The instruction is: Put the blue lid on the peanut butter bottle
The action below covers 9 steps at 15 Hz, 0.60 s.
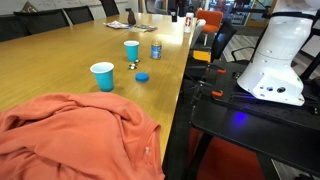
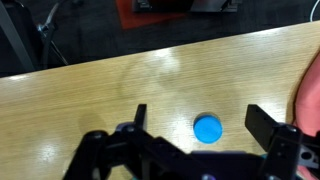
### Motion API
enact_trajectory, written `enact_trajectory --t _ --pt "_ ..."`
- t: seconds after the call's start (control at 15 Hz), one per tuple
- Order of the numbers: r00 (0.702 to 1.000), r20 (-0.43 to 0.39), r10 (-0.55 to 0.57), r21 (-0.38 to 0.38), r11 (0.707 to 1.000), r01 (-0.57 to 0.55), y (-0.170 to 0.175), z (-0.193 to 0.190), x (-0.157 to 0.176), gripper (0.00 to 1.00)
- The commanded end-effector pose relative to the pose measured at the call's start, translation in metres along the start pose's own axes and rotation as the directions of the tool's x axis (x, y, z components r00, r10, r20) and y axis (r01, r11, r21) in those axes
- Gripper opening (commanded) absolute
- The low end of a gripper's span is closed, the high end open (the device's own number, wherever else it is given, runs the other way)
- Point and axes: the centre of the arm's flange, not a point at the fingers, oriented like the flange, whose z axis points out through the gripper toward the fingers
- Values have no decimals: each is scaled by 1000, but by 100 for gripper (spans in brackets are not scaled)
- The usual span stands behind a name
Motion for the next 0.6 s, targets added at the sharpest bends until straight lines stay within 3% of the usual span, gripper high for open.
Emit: enact_trajectory --t 0.0,0.33,0.53 --pt "1000 -1 -12 -6 1000 12 -7 11 -4 100" --pt "1000 -15 -11 -1 1000 11 -6 22 -1 100" --pt "998 -56 34 114 993 -28 -10 60 17 100"
